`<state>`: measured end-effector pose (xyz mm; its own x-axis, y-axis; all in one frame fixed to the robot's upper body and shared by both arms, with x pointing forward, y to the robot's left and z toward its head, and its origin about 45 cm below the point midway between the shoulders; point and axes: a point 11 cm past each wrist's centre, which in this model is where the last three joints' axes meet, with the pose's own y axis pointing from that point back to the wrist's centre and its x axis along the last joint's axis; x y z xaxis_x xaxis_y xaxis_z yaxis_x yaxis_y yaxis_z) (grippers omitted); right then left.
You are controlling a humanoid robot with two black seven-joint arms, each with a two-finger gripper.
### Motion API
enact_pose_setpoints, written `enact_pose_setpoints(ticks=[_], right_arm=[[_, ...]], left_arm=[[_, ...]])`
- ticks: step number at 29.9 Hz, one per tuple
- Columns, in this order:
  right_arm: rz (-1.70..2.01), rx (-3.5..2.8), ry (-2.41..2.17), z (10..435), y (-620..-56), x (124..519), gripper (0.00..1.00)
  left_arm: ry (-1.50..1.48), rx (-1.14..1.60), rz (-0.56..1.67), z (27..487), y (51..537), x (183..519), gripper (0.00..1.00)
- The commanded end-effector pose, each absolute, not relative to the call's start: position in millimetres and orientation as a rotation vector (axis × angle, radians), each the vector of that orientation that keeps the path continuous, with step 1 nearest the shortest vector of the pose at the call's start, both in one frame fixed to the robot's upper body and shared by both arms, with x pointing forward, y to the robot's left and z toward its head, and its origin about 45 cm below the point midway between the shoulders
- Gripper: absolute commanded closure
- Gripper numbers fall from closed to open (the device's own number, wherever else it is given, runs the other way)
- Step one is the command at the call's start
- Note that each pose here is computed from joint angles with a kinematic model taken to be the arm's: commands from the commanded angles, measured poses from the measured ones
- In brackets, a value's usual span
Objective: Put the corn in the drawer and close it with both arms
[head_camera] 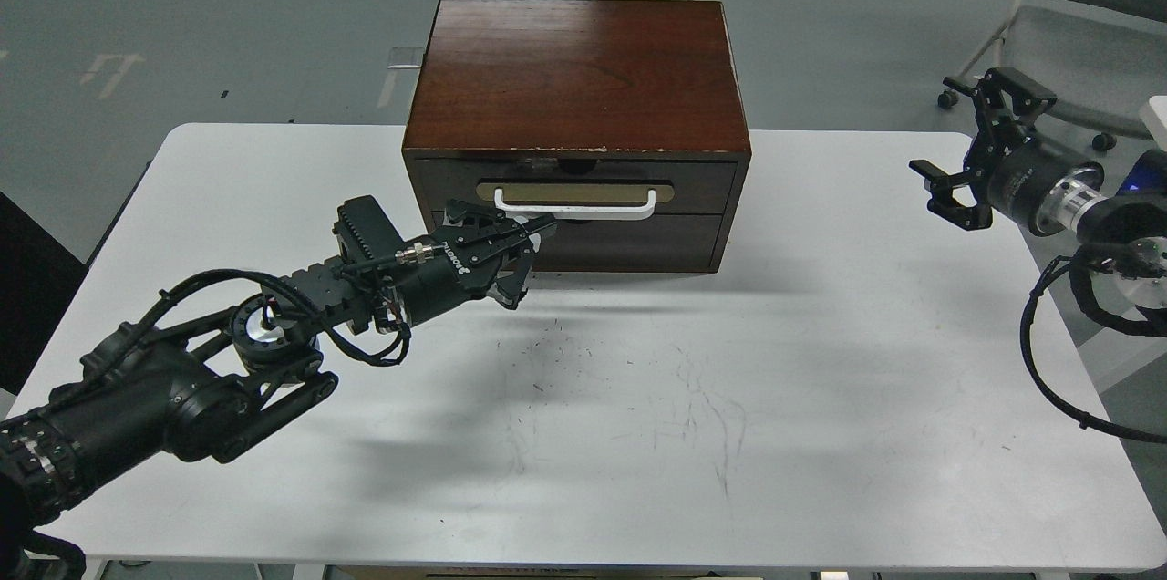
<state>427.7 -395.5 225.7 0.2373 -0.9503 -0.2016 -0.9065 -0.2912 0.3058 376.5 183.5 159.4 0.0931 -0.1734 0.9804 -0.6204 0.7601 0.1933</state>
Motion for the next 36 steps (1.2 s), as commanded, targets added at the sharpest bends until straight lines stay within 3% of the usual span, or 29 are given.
enact_pose_setpoints(ticks=[1, 11, 18, 19, 22, 23, 24, 27, 32, 36], right_arm=[[-0.53, 2.368, -1.792, 225.6, -396.3, 427.7, 0.0], [-0.529, 2.365, -1.795, 225.8, -397.6, 427.6, 0.0], [-0.523, 2.367, -1.797, 227.8, -397.6, 428.8, 0.0], [-0.523, 2.37, -1.796, 228.1, -396.7, 429.3, 0.0], [-0.513, 2.374, -1.8, 231.7, -396.4, 431.8, 0.0], [-0.512, 2.383, -1.798, 232.7, -394.0, 433.2, 0.0], [-0.513, 2.387, -1.796, 232.7, -392.3, 433.8, 0.0], [-0.505, 2.392, -1.8, 235.3, -392.0, 435.6, 0.0], [-0.518, 2.412, -1.785, 232.6, -382.3, 437.7, 0.0], [-0.514, 2.41, -1.776, 229.6, -379.1, 438.3, 0.0]], left_arm=[[-1.491, 0.629, 0.35, 158.6, 176.3, 367.8, 1.0], [-1.48, 0.492, 0.151, 140.2, 185.8, 303.9, 0.97], [-1.546, 0.44, 0.179, 184.0, 216.8, 285.6, 0.94], [-1.52, 0.432, 0.224, 190.6, 218.0, 288.4, 0.89], [-1.398, 0.396, 0.457, 221.5, 224.0, 314.1, 0.38], [-1.343, 0.355, 0.595, 246.3, 227.3, 333.0, 0.12], [-1.278, 0.313, 0.729, 268.8, 233.6, 350.7, 0.07], [-1.089, 0.217, 1.06, 313.5, 268.0, 390.3, 0.03], [-0.911, 0.191, 1.342, 325.8, 311.5, 434.0, 0.03], [-0.629, 0.172, 1.315, 304.2, 323.7, 455.1, 0.03]])
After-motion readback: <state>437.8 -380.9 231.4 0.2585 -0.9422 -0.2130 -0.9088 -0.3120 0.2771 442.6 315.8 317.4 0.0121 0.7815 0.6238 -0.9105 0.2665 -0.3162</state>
